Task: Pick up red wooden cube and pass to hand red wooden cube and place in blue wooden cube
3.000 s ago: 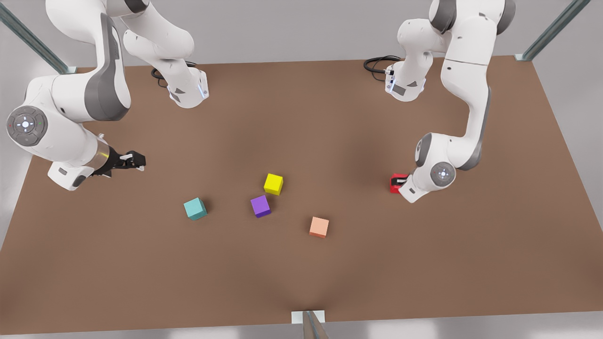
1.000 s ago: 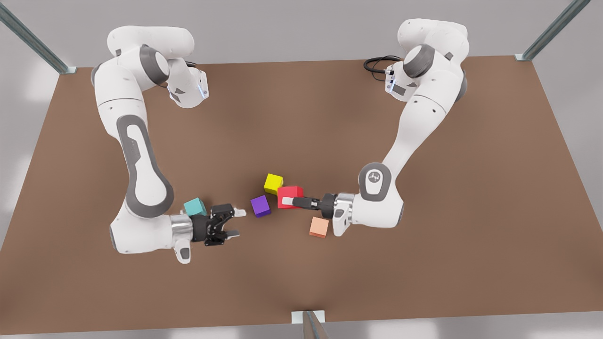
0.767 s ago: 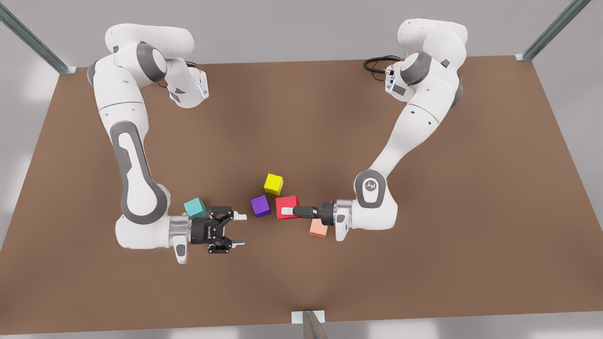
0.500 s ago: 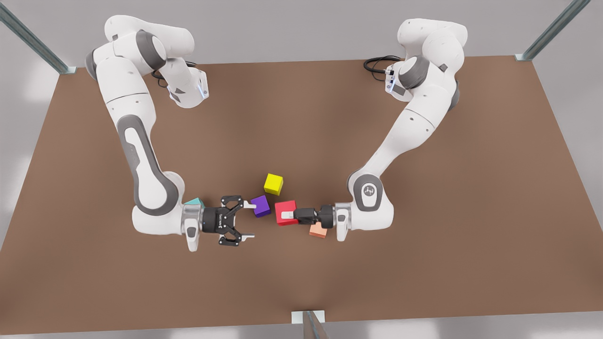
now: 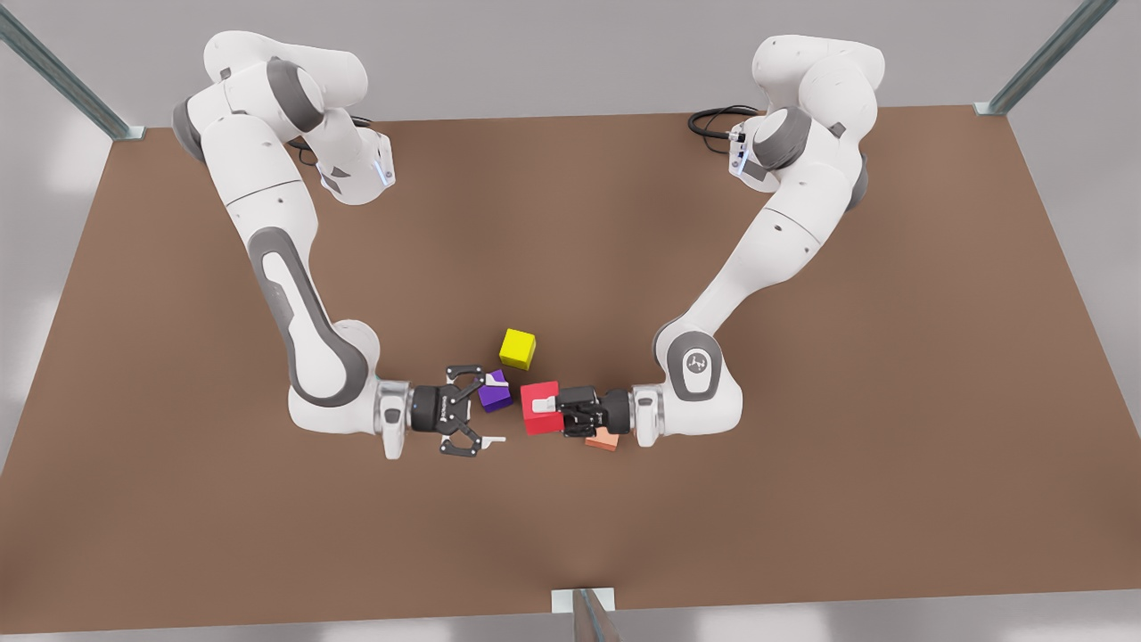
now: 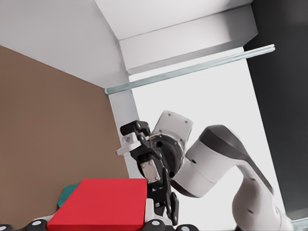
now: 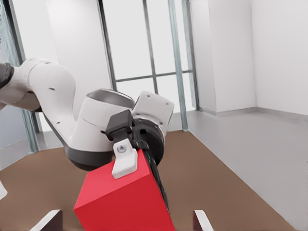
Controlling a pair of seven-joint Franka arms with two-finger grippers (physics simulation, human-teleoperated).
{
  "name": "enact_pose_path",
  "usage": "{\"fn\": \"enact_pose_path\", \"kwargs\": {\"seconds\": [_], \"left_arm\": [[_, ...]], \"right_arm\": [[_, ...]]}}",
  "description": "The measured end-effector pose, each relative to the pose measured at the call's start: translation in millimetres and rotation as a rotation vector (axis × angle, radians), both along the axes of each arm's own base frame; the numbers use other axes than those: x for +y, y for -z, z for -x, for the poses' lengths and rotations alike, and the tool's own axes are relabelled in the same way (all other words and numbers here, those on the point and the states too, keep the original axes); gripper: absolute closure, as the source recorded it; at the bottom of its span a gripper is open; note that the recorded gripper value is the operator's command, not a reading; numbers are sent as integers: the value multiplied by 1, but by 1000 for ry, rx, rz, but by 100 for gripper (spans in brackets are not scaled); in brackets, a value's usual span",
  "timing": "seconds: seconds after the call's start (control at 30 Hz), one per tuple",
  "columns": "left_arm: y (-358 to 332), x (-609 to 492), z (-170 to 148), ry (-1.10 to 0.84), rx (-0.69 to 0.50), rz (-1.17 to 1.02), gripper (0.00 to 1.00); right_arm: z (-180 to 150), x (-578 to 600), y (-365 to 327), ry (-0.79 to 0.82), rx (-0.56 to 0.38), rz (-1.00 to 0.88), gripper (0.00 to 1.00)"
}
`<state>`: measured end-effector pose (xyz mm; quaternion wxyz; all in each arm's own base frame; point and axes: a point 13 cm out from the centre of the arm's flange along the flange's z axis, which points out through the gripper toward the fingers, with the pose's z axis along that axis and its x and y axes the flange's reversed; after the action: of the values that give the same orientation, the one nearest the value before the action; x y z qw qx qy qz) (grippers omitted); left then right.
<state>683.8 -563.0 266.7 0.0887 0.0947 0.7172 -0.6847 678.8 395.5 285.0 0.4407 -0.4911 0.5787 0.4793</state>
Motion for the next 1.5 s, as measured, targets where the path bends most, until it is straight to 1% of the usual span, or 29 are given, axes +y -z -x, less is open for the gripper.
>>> {"fn": "enact_pose_path", "kwargs": {"seconds": [0.27,0.57,1.03,1.5], "left_arm": [[-1,-2,1,2,-78,8,44],[-1,-2,-2,-25,-101,23,44],[-4,-7,-2,-31,-131,24,44],[-4,-21,2,-42,-140,19,44]], "right_arm": [[4,6,7,-14,-91,-11,0],[14,17,10,-36,-152,-27,0],[8,21,10,-30,-210,-43,0],[5,27,9,-30,-235,-52,0]]}}
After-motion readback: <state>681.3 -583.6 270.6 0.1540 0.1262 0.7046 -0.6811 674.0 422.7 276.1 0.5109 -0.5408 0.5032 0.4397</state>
